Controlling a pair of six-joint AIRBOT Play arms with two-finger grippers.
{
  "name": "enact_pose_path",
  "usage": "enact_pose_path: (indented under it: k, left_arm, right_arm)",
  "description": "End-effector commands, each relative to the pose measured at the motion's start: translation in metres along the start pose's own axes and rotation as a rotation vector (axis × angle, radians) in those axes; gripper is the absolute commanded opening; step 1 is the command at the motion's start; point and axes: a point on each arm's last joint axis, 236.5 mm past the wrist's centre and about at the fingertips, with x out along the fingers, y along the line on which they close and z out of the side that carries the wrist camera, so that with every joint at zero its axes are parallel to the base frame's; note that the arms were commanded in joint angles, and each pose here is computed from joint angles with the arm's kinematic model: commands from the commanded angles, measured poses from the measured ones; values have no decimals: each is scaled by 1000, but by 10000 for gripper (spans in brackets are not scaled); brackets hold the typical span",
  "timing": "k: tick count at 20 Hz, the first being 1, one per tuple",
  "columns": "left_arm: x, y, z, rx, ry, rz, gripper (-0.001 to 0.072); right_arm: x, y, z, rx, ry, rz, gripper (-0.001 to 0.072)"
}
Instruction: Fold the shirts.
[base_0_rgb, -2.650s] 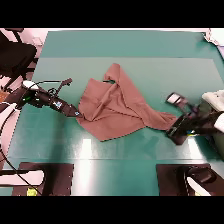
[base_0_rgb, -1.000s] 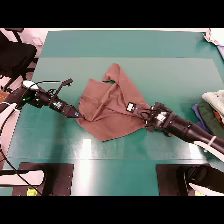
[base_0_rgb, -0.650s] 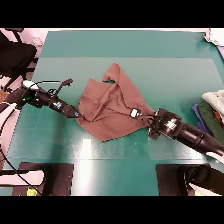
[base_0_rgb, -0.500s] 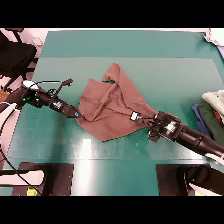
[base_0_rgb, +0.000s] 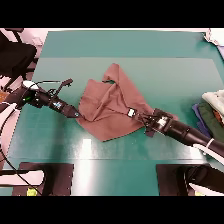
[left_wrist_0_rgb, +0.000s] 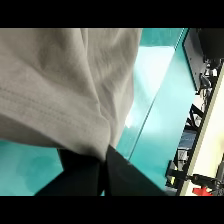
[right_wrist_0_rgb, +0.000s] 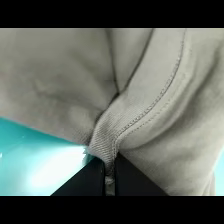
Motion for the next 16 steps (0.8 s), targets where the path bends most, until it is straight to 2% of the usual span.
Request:
enact_pose_path:
  k: [1, 6, 9, 13, 16]
  left_arm:
    - [0, -2, 0, -15, 2, -5, 22]
    - [-2, -28, 12, -17, -48, -118, 21]
    - [-10, -44, 25, 16, -107, -130, 20]
    - [-35, -73, 46, 152, -199, -34, 20]
    - [-67, -87, 72, 243, -280, 129, 19]
  right_arm:
    - [-19, -28, 28, 61, -73, -33, 18]
    - [-76, -96, 52, 210, -196, -112, 18]
    - [-119, -138, 53, 308, -287, -170, 18]
    - [-176, -180, 37, 419, -403, -252, 18]
    - [-217, -203, 15, 494, -482, -315, 18]
